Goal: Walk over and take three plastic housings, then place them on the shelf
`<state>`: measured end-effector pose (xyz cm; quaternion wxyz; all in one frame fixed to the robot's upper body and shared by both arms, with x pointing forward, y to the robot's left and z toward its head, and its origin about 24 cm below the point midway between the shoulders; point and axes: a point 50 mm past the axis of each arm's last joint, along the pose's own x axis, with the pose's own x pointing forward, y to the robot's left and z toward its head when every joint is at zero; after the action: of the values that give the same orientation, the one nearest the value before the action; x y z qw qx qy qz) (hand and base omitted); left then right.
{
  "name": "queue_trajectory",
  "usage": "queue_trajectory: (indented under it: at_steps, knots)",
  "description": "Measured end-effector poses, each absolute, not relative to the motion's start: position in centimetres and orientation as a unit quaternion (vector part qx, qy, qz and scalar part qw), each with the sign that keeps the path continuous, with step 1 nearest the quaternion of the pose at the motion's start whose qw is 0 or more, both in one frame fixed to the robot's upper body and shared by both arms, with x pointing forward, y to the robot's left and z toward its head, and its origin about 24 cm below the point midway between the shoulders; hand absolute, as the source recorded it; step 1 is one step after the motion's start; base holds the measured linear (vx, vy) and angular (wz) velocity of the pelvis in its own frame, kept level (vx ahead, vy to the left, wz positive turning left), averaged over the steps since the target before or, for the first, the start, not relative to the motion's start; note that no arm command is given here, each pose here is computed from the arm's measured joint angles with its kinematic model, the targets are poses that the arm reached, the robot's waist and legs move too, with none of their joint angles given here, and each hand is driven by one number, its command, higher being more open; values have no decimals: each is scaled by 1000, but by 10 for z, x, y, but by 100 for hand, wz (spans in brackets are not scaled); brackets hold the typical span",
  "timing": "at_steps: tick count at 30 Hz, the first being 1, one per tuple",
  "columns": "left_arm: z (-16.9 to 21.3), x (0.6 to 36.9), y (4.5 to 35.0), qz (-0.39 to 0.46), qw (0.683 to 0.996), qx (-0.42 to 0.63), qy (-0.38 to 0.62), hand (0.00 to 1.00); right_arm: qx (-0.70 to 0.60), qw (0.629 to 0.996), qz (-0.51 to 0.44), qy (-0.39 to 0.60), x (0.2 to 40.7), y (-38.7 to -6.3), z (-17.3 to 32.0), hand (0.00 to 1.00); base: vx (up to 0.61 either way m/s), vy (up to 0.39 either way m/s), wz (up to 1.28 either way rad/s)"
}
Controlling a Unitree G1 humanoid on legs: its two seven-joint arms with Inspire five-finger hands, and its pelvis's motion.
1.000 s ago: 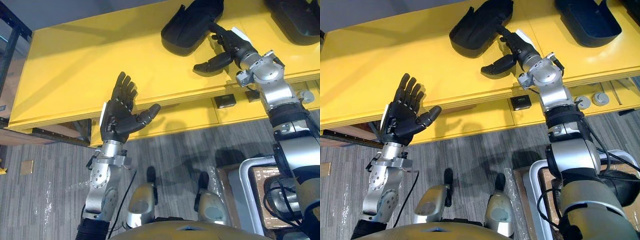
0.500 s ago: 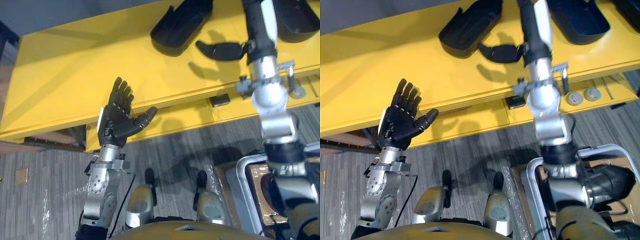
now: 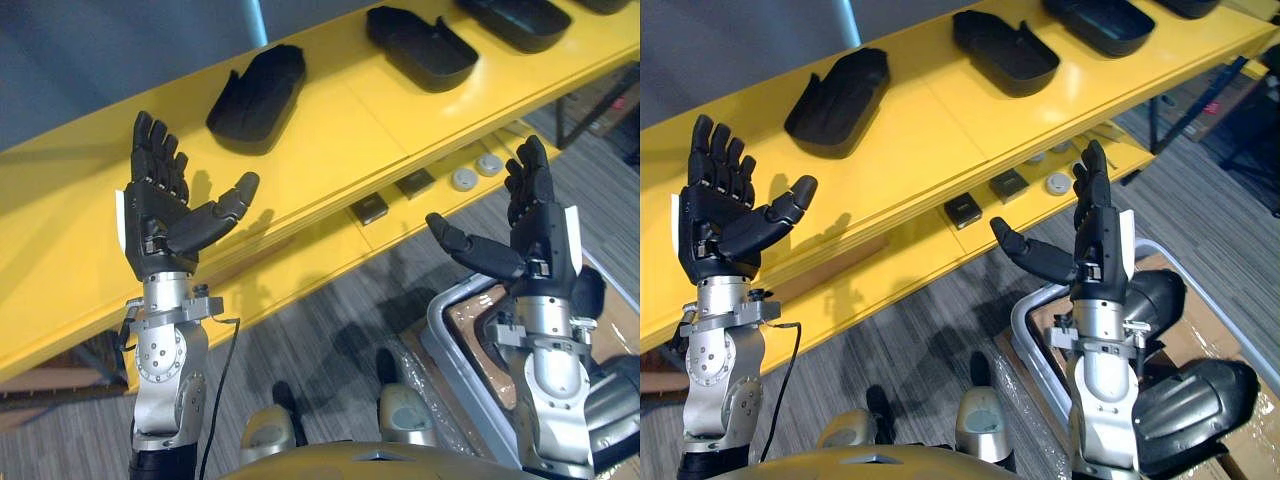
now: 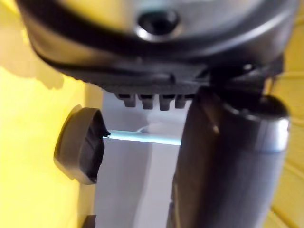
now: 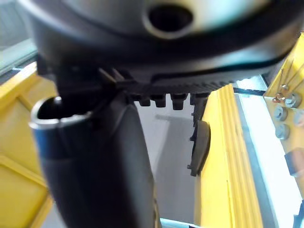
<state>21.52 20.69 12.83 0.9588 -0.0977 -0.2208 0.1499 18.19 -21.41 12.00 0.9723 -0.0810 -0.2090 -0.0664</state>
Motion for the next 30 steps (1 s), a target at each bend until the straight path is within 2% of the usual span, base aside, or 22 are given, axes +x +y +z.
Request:
queue_trajectory:
  at_steps: [4, 6, 8, 16, 19, 26, 30]
  knots:
    - [114, 240, 228, 247, 952, -85, -160, 100, -53, 978, -29, -199, 177, -213, 116, 100, -27, 29, -27]
    - [102, 251, 248, 319, 935, -88, -124, 100, -35, 980, -24, -196, 175, -215, 114, 100, -15, 11, -23]
    - [100, 257, 261, 347, 928, -77, -108, 100, -33, 980, -26, -193, 174, -217, 113, 100, -5, 13, -21]
    - [139, 303, 290, 400, 906, -48, -130, 100, -8, 982, 10, -191, 175, -209, 111, 100, 2, 13, -15]
    - [151, 312, 294, 394, 907, -46, -141, 100, 11, 982, 22, -188, 176, -205, 110, 100, 18, 5, -7]
    - [152, 327, 292, 299, 940, -97, -130, 100, 10, 982, 35, -185, 177, -202, 110, 100, 21, 4, -6]
    - [156, 329, 293, 258, 953, -88, -132, 100, 15, 982, 48, -184, 177, -201, 111, 100, 0, 0, 0]
